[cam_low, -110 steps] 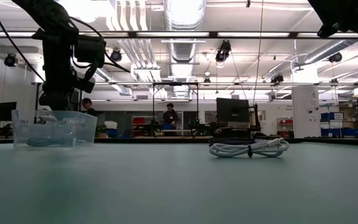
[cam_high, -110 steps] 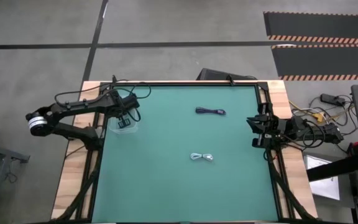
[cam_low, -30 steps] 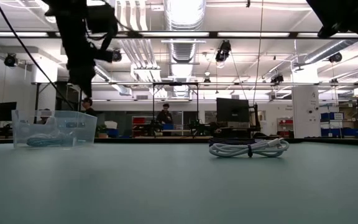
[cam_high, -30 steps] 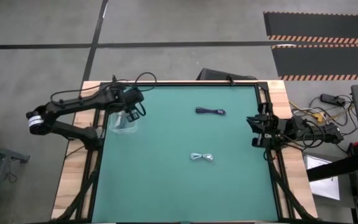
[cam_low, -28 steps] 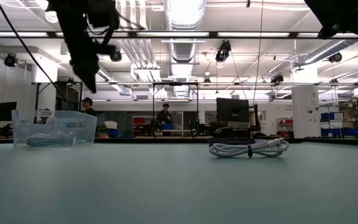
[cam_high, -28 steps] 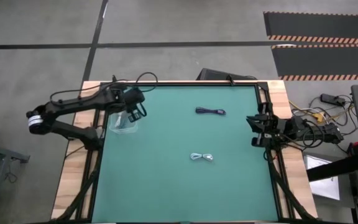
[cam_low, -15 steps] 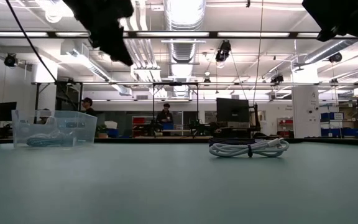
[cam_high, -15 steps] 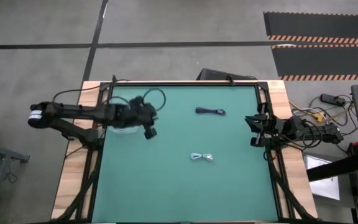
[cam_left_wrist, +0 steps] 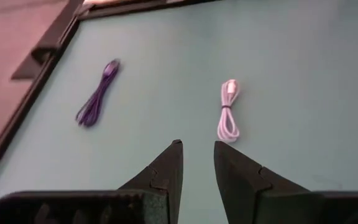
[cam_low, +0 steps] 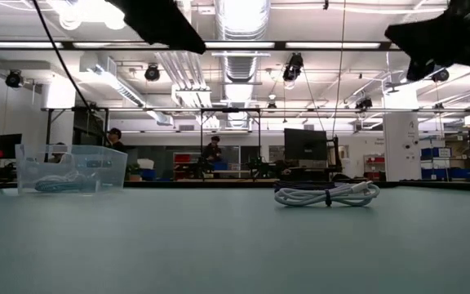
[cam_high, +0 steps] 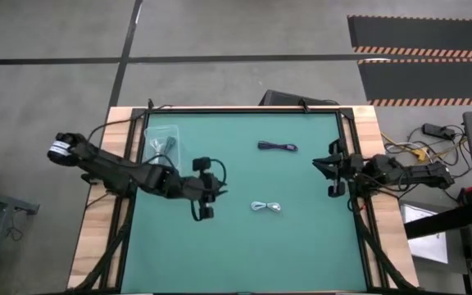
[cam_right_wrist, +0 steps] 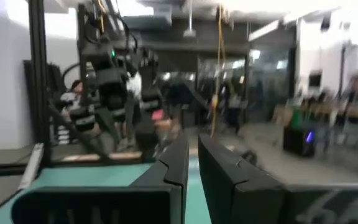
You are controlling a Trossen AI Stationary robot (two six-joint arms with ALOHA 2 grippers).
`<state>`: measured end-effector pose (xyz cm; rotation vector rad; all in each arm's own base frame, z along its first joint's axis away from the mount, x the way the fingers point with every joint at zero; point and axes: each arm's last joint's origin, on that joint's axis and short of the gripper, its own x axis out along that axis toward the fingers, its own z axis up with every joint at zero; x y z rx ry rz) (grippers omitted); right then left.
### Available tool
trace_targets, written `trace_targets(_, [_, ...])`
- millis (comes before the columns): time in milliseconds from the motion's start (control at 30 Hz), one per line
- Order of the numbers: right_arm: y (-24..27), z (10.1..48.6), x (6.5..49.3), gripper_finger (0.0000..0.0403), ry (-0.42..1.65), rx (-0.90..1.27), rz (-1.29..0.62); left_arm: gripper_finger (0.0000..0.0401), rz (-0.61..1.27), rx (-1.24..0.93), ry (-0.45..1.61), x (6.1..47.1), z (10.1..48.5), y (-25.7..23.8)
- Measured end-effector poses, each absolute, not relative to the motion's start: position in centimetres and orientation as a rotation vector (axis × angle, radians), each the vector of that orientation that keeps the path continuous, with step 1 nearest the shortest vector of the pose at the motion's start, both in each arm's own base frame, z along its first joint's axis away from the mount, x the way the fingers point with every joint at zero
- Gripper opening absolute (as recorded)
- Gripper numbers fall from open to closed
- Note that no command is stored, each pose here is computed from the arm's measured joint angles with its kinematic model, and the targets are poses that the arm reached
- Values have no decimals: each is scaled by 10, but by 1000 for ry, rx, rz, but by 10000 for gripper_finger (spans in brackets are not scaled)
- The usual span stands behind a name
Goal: Pick and place USB-C Cables
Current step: Put the violet charger cable into the transparent bin
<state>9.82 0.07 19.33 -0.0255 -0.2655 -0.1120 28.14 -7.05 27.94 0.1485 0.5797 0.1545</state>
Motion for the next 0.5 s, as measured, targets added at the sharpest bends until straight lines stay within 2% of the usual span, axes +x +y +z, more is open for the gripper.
trace_targets(200, [1, 188, 103, 27, -207, 134, -99, 75, 108, 270, 549, 282, 284, -74])
trace_targets(500, [-5, 182, 110, 27, -153, 168, -311, 75, 96, 316, 548, 280, 285, -73])
